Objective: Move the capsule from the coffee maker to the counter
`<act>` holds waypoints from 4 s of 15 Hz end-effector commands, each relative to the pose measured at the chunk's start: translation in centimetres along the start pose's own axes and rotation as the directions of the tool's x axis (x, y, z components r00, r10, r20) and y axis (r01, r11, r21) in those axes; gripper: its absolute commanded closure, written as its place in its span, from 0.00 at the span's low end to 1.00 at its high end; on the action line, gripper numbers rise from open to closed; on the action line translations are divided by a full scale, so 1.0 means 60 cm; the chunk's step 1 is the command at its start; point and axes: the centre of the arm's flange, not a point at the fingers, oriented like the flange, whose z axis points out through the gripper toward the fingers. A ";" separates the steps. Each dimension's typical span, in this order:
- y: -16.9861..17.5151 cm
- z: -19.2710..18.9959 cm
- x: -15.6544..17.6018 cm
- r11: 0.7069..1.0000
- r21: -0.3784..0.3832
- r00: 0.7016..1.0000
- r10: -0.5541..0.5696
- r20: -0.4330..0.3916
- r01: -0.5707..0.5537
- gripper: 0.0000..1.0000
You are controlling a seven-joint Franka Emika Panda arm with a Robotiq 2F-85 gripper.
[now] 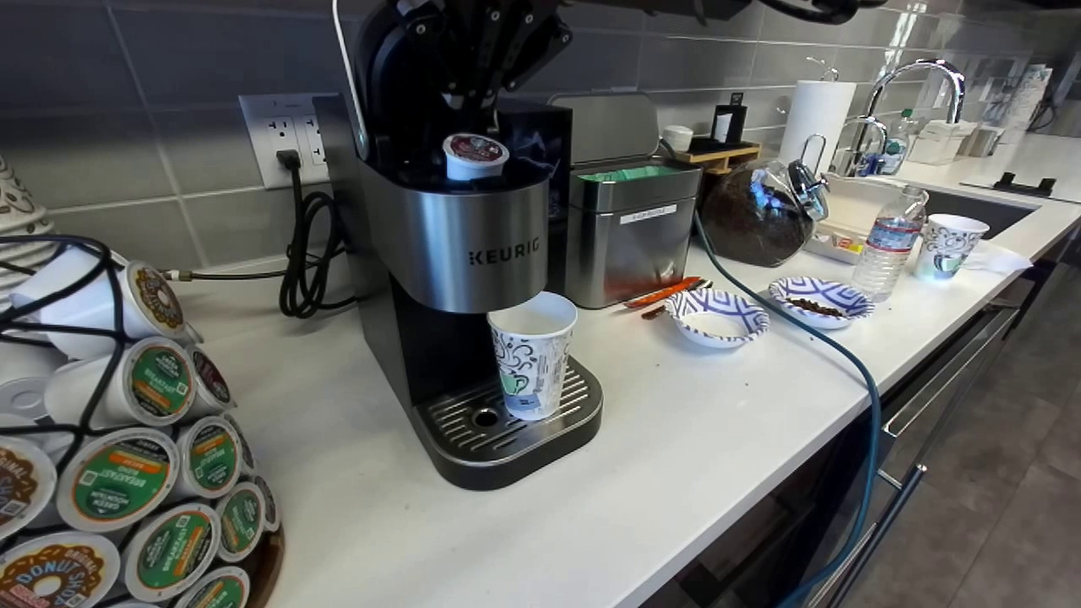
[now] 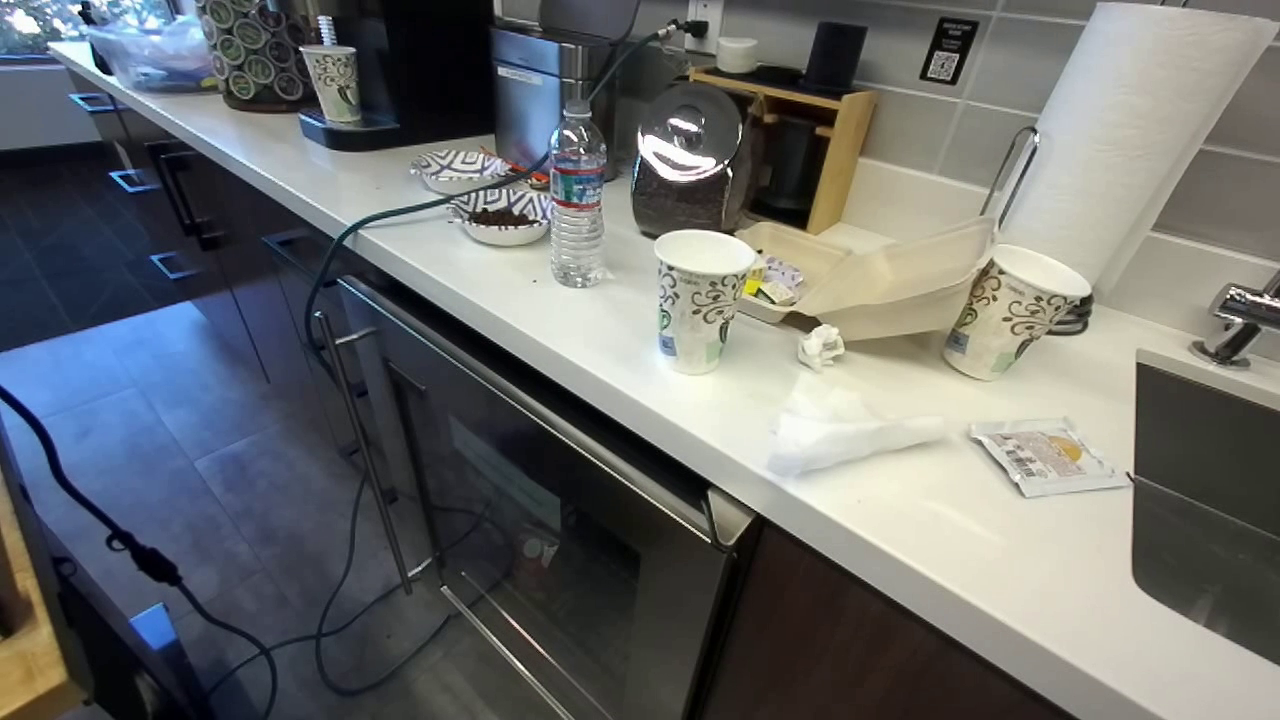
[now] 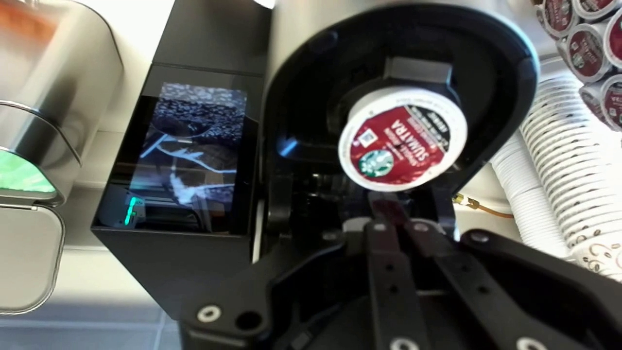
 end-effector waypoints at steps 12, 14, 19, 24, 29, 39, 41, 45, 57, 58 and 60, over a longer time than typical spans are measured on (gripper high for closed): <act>-0.017 0.006 -0.036 0.998 0.035 0.989 0.043 0.144 -0.049 0.00; -0.025 0.000 -0.046 0.998 0.037 0.985 0.050 0.164 -0.057 0.00; -0.016 0.006 -0.044 0.998 0.007 0.986 0.068 0.151 -0.069 0.00; 0.007 0.023 -0.030 0.995 -0.025 0.985 0.095 0.143 -0.092 0.00; 0.007 0.023 -0.029 0.995 -0.039 0.984 0.094 0.153 -0.089 0.32; -0.012 -0.008 -0.025 0.999 -0.002 0.989 0.054 0.138 -0.054 0.81; -0.018 -0.022 -0.023 0.999 0.001 0.992 0.037 0.121 -0.038 0.82; -0.022 -0.061 -0.024 1.000 0.020 0.996 0.021 0.088 -0.023 0.84; 0.116 -0.218 -0.094 0.941 -0.094 0.944 0.328 0.027 -0.324 0.84; 0.137 -0.216 -0.104 0.923 -0.123 0.928 0.371 0.031 -0.365 0.84; 0.182 -0.194 -0.128 0.900 -0.149 0.908 0.418 0.019 -0.411 0.84</act>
